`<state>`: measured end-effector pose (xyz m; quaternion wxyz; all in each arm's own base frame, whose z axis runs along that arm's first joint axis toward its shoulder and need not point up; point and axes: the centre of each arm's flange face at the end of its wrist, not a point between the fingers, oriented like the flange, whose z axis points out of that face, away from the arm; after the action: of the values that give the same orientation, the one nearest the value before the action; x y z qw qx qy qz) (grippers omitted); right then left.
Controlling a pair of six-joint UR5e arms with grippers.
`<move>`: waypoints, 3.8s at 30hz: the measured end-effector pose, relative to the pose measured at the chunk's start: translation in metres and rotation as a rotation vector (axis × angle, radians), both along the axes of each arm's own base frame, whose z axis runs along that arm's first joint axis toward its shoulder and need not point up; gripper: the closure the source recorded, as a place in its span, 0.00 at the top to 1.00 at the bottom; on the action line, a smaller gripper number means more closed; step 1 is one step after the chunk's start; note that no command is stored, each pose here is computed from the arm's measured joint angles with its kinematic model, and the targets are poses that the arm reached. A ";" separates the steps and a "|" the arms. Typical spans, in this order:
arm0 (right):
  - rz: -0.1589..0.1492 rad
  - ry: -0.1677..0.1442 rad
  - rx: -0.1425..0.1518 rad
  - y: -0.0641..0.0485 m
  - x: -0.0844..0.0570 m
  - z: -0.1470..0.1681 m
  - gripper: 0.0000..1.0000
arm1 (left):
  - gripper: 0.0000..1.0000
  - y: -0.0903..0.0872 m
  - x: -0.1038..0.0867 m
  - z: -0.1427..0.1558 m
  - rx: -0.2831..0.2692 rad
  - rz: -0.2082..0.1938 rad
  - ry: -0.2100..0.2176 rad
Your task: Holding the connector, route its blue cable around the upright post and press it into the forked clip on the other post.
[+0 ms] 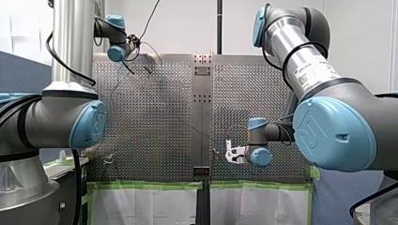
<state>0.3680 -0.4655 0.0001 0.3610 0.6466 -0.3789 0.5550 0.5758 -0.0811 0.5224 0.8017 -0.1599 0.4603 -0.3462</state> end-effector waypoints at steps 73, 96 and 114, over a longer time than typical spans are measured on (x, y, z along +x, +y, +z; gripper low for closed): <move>-0.001 -0.003 -0.005 0.000 0.000 -0.001 0.01 | 1.00 -0.014 0.005 -0.143 0.108 -0.002 0.382; -0.001 -0.006 -0.006 0.000 0.000 0.000 0.01 | 1.00 0.003 -0.006 -0.171 -0.071 -0.041 0.468; -0.001 -0.004 -0.003 0.000 0.000 -0.001 0.01 | 1.00 0.001 -0.022 -0.169 0.031 0.040 0.515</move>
<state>0.3677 -0.4650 -0.0010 0.3612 0.6449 -0.3791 0.5567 0.5540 -0.0796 0.3534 0.6669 -0.2394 0.6514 -0.2712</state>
